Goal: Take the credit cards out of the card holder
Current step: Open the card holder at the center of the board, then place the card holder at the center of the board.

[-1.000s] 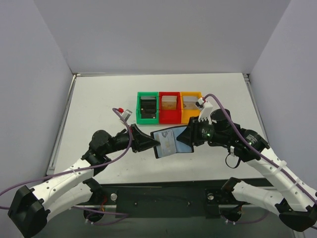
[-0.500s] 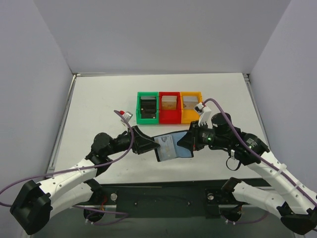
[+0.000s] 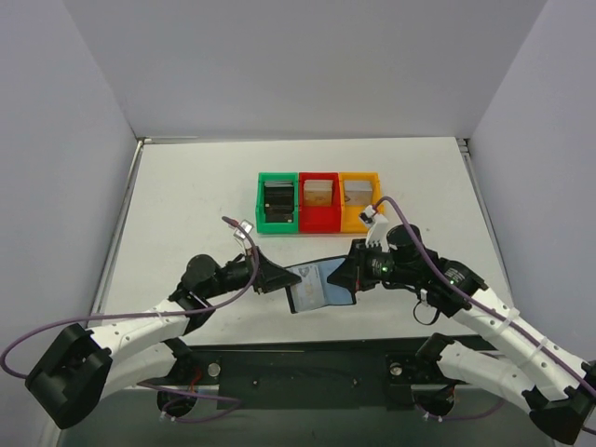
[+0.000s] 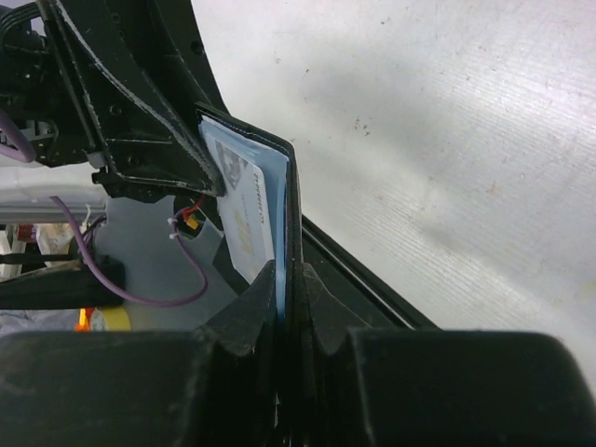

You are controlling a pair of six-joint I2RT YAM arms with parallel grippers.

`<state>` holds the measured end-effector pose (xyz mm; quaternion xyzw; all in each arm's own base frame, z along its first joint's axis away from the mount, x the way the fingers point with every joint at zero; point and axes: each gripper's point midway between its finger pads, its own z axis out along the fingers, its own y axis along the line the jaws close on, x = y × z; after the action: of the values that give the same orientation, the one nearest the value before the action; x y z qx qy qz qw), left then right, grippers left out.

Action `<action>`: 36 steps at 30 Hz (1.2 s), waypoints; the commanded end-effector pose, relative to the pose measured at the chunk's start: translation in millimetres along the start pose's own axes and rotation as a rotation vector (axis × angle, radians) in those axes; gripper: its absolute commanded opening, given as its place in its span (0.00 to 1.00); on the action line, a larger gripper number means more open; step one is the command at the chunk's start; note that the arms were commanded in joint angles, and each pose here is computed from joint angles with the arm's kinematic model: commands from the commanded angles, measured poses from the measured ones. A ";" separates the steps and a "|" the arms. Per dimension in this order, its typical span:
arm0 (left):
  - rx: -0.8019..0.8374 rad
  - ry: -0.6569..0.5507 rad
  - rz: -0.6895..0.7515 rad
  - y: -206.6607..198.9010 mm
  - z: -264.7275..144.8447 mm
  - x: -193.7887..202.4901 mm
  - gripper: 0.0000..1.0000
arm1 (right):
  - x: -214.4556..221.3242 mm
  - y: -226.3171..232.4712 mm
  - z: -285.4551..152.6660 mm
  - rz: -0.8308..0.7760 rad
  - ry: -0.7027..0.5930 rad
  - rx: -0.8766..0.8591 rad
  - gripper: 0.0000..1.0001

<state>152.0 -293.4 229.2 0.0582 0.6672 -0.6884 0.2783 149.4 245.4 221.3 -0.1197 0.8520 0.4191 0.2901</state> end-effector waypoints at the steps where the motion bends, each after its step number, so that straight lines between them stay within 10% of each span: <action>1: 0.003 -0.045 0.036 5.1 0.4 -6.5 0.32 | -14.0 13.8 -2.6 -0.011 -0.074 -0.074 0.00; 36: -0.440 -0.009 -0.133 151.4 -12.9 35.3 0.42 | 75.1 -127.2 75.7 0.149 -0.033 0.221 0.00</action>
<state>174.9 -282.7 58.9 -0.0479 0.8283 -0.5213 0.1996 155.8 224.7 47.4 -0.0526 0.9117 0.3294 0.2397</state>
